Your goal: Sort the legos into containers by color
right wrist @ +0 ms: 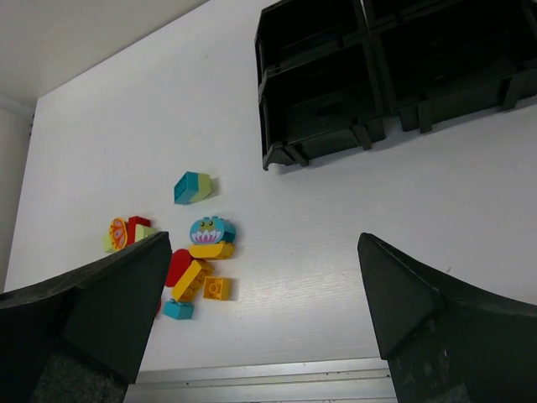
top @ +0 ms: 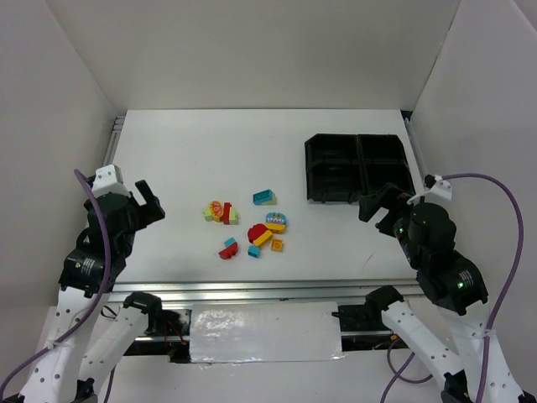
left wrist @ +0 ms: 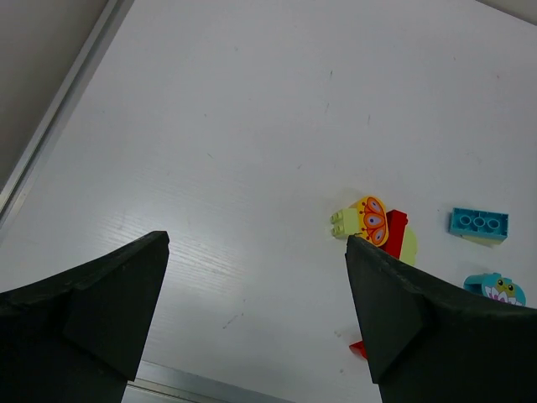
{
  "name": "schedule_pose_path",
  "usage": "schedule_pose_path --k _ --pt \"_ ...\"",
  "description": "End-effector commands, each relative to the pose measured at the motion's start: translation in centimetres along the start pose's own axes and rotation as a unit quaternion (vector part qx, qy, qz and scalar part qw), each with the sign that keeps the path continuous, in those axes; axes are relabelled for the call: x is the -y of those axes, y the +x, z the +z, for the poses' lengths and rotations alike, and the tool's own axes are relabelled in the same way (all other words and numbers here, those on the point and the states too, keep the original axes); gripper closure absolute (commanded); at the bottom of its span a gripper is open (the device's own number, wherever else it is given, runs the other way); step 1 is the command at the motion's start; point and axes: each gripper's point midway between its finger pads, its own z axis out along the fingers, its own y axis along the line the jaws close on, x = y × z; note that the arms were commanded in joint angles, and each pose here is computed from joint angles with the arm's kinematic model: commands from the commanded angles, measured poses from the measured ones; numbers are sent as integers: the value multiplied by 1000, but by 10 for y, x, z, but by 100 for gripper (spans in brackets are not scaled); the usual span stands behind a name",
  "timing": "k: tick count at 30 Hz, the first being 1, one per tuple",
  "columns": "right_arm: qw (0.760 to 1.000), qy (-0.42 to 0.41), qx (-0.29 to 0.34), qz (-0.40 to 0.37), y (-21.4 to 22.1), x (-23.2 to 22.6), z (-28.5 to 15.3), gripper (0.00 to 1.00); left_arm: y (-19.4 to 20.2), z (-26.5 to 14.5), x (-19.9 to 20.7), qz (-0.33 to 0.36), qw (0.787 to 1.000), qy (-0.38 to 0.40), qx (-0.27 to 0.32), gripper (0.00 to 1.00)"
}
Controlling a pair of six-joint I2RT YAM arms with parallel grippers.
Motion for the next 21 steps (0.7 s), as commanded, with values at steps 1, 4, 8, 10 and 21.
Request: schedule_pose_path --k 1,4,8,10,21 --pt "1000 1 20 9 -13 -2 -5 0 -7 0 -3 -17 1000 -11 17 0" --pt "1000 -11 16 3 -11 -6 -5 1 -7 1 -4 -17 1000 -14 16 0" --pt "999 -45 -1 -3 -4 -19 -1 1 -5 3 -5 -15 1000 -21 7 0" --pt "999 -49 -19 -3 1 -24 3 1 -5 4 -4 -16 1000 -20 8 0" --pt "982 -25 -178 -52 135 -97 63 0 -2 8 -6 -11 1000 -25 -1 1"
